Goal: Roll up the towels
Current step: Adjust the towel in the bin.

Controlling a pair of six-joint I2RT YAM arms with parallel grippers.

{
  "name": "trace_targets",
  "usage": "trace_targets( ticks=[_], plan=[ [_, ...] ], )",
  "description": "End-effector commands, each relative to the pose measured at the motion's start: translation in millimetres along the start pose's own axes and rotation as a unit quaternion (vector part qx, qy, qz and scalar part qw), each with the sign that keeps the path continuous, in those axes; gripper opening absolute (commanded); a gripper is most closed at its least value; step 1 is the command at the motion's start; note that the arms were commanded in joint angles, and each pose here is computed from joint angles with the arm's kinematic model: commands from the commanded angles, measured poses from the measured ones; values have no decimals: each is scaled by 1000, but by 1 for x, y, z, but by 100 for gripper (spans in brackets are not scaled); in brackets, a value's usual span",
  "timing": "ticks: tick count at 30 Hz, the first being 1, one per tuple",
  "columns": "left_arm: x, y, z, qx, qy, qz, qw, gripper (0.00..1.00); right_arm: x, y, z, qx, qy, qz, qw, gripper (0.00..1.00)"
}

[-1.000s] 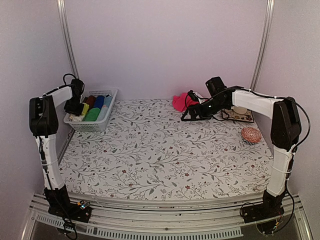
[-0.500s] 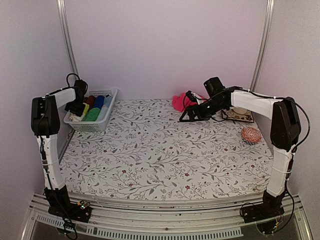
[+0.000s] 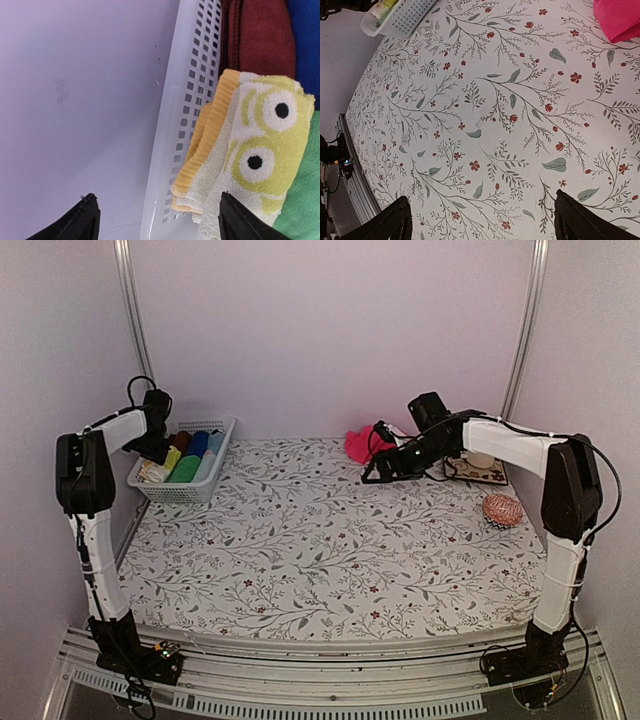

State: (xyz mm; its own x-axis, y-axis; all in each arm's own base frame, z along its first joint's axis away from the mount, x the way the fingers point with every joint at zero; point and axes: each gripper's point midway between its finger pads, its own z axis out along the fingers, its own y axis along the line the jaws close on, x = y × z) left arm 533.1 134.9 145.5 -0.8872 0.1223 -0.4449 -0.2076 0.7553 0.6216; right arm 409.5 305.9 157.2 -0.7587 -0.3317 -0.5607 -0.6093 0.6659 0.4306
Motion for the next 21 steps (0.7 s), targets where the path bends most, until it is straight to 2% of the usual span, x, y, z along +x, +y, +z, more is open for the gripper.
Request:
trace_targets(
  ticks=[1,4,8,11,13,17,21],
  plan=[
    [-21,16,-30,8,-37,-33,999,86,-27,6,-34,41,-29,7,999,99],
    [-26,19,-44,30,-49,-51,997,96,-39,10,-50,46,-38,19,998,99],
    [-34,23,-77,55,-77,-74,993,97,-53,22,-79,21,-44,57,997,99],
    [-37,14,-111,97,-106,-101,985,97,-70,28,-105,23,-61,113,991,99],
    [-33,-4,-132,125,-124,-111,978,97,-84,34,-124,22,-80,145,986,99],
    [-13,-64,-171,174,-150,-103,968,97,-110,43,-169,16,-139,199,970,99],
    [15,-120,-189,223,-138,-74,962,97,-111,40,-194,14,-162,266,950,99]
  ],
)
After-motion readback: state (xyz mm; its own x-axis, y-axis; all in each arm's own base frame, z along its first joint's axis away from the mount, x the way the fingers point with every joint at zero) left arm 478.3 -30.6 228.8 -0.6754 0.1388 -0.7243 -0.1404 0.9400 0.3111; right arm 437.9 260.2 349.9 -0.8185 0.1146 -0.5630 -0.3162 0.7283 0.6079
